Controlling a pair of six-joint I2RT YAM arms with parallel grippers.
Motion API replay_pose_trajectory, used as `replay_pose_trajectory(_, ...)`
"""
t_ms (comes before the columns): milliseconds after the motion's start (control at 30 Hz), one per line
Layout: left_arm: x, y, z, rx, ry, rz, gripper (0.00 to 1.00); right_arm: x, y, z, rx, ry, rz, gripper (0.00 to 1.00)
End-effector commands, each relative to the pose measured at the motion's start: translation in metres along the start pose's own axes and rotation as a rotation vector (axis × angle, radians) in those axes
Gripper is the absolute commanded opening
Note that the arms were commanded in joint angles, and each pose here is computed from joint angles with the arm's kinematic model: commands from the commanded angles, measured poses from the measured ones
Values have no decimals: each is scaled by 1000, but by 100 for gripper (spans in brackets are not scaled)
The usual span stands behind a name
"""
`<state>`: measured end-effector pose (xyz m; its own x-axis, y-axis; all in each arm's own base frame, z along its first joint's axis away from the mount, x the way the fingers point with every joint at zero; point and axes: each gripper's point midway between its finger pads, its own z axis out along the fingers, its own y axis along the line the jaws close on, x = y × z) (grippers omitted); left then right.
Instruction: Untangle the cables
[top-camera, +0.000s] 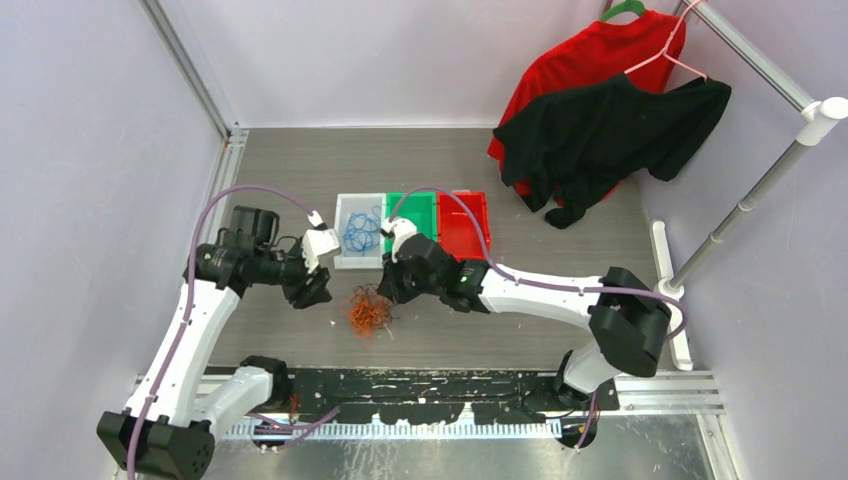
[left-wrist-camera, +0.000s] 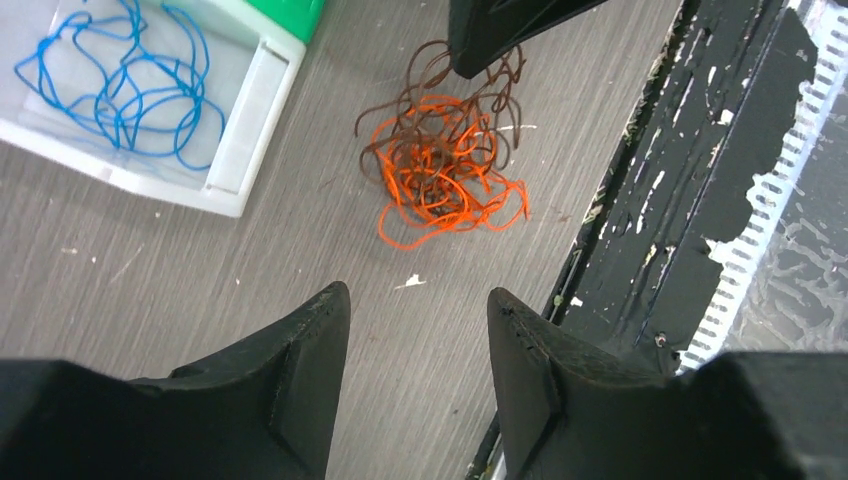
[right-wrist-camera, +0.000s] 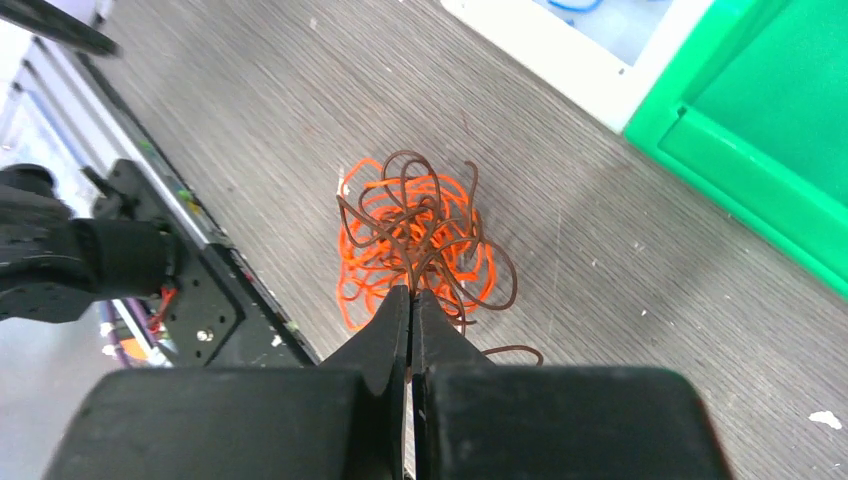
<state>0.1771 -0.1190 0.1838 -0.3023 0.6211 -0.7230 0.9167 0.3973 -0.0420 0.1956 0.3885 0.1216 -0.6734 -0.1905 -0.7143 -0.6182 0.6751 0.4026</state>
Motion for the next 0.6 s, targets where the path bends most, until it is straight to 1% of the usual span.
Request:
replay_pose_trajectory(0,-22,-9,2,19,-105,105,54,-49,37,-29,-115,-121,-14,1)
replay_pose_trajectory(167,-47,-16,3,-8,-196,208,53,-70,63,-52,-200,-130,-26,1)
replay_pose_trajectory(300,-55,-23,7,-1,-191,265,52,-77,74,-62,-242,-127,-30,1)
replay_pose_trajectory(500,-63,-15,18,-37,-183,281,42,-78,79,-67,-266,-127,-20,1)
replay_pose_trajectory(533,-64,-12,19,-47,-179,289,40,-77,80,-68,-272,-123,-20,1)
replay_pose_trajectory(567,-65,-10,20,-60,-177,295,33,-76,81,-69,-275,-120,-19,1)
